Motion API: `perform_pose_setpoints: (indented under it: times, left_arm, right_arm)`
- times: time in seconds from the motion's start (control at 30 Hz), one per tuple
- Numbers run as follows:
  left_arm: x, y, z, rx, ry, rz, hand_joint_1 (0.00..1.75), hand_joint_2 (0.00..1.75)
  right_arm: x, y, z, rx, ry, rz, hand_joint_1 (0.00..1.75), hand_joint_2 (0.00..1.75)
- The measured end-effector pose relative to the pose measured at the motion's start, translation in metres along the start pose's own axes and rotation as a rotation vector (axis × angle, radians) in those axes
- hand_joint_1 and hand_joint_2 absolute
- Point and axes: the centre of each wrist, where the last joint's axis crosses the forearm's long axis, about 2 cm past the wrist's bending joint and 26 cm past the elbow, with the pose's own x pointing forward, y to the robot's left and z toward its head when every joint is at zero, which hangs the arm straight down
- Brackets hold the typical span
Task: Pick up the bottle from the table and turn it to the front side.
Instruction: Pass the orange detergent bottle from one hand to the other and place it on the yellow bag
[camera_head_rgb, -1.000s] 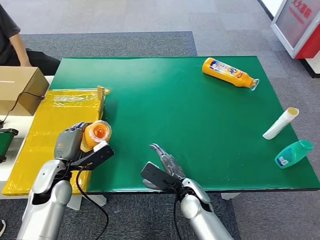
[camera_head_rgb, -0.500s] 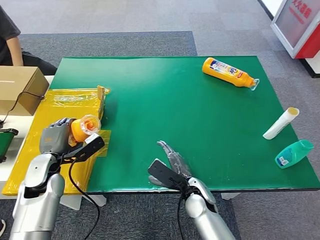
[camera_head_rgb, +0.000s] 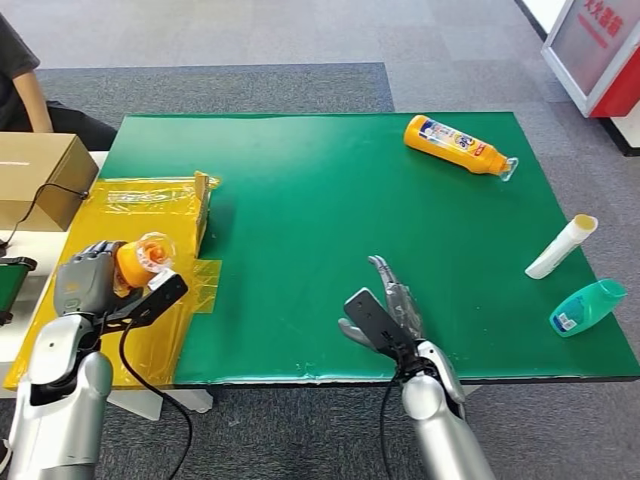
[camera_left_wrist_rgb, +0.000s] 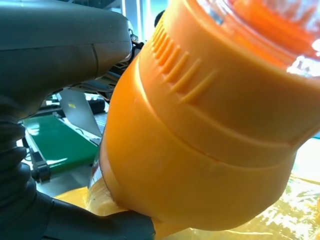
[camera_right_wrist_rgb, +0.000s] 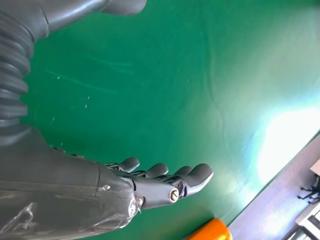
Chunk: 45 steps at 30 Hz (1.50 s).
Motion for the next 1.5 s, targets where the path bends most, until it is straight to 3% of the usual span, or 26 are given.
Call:
perform_pose_setpoints:
  times: [0.27,0.33,0.37,0.47,0.5,0.53,0.67,1.17,1.3,1.4,1.5]
  left_arm:
    - [-0.008,-0.001,0.000,0.014,-0.028,-0.027,1.75,1.75]
    - [-0.009,-0.002,0.000,0.014,-0.029,-0.031,1.67,1.75]
    - [-0.010,-0.002,0.000,0.014,-0.029,-0.033,1.52,1.75]
    - [-0.011,-0.002,0.000,0.017,-0.035,-0.039,0.36,1.75]
    - [-0.012,-0.003,0.000,0.020,-0.040,-0.043,0.08,1.75]
    - [-0.014,-0.003,-0.001,0.022,-0.046,-0.047,0.00,1.75]
    - [-0.021,-0.008,-0.005,0.042,-0.078,-0.076,0.00,0.00]
    - [-0.027,-0.025,-0.006,0.079,-0.186,-0.124,0.00,0.00]
    - [-0.028,-0.027,0.000,0.093,-0.199,-0.094,0.00,1.75]
    - [-0.026,-0.025,0.007,0.117,-0.239,0.065,0.00,1.75]
    - [-0.023,-0.025,0.016,0.096,-0.295,0.376,0.00,1.75]
  right_arm:
    - [-0.002,-0.003,0.000,-0.014,-0.003,-0.008,0.00,1.75]
    - [-0.002,-0.003,0.000,-0.015,-0.003,-0.009,0.00,1.75]
    - [-0.002,-0.003,0.000,-0.016,-0.003,-0.010,0.00,1.75]
    - [-0.002,-0.003,0.000,-0.017,-0.004,-0.011,0.00,1.75]
    - [-0.002,-0.003,0.000,-0.017,-0.007,-0.012,0.00,1.75]
    - [-0.002,-0.003,0.000,-0.016,-0.011,-0.014,0.00,1.75]
    - [0.000,-0.003,-0.003,-0.011,-0.035,-0.025,0.00,1.75]
    - [0.006,0.003,-0.010,0.016,-0.067,-0.047,0.00,1.75]
    - [0.005,0.004,-0.009,0.017,-0.066,-0.051,0.00,1.75]
    - [0.005,0.005,-0.007,0.015,-0.060,-0.054,0.00,1.75]
    - [0.003,0.006,-0.004,0.010,-0.052,-0.059,0.00,1.75]
